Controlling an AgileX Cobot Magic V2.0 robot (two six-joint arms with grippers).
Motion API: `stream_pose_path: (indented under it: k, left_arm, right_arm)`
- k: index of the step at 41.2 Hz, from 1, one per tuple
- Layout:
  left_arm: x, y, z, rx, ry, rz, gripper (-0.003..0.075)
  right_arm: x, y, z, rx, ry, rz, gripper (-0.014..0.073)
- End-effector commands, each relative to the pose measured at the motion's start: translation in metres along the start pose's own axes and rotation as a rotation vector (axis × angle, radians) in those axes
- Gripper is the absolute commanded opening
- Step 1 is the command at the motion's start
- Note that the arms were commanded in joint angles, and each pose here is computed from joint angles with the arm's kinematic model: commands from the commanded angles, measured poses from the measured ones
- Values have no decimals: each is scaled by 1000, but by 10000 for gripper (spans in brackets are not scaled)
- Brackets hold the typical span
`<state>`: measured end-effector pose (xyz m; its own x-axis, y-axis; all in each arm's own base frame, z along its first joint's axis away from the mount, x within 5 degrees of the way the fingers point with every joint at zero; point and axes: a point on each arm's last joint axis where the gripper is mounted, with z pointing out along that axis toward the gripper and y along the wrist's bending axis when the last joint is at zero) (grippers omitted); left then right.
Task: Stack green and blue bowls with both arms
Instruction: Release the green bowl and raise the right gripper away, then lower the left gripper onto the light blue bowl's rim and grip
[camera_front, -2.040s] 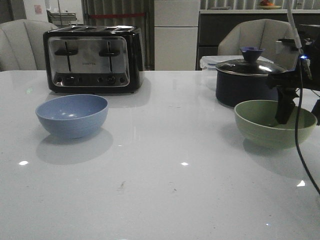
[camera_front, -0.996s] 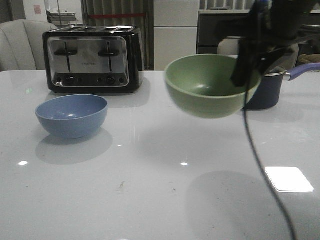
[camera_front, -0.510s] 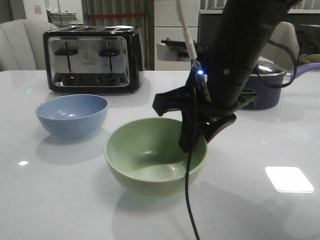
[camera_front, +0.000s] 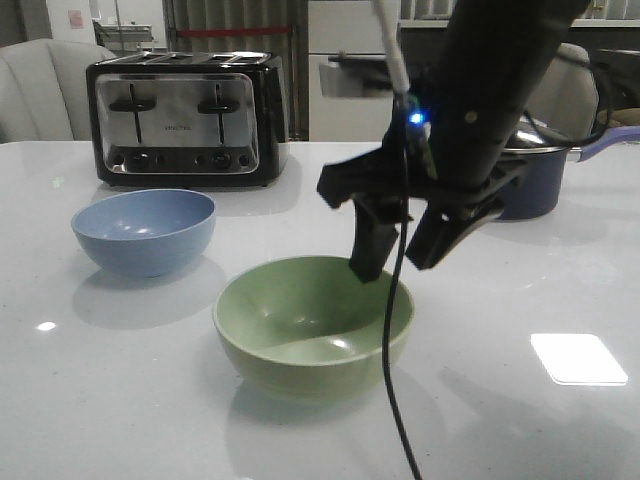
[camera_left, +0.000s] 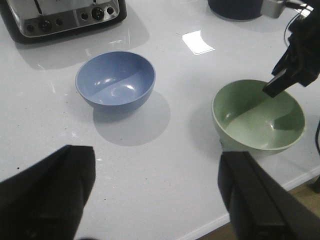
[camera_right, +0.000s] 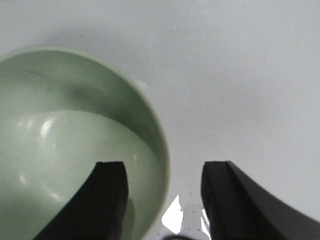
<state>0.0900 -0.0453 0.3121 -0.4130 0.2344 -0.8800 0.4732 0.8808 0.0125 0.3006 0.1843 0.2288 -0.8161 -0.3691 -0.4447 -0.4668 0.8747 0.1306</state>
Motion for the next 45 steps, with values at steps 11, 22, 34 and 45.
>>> stream_pose_path:
  k: [11,22,34,45]
  left_arm:
    - [-15,0,-3,-2,-91,-5,561]
    - [-15,0,-3,-2,-91,-5,561]
    - [-14,0,-3,0,-84,-5,561]
    - [-21,6,16,-34,114,26,561]
  right_arm:
    - [39,13,-119,-10,-321,-156,465]
    - [101,10,-162,-8,-428,-177,465]
    - [160,6,-182,-14,-524,-187,465]
    - [171,5,-190,-16,-564,-189,465]
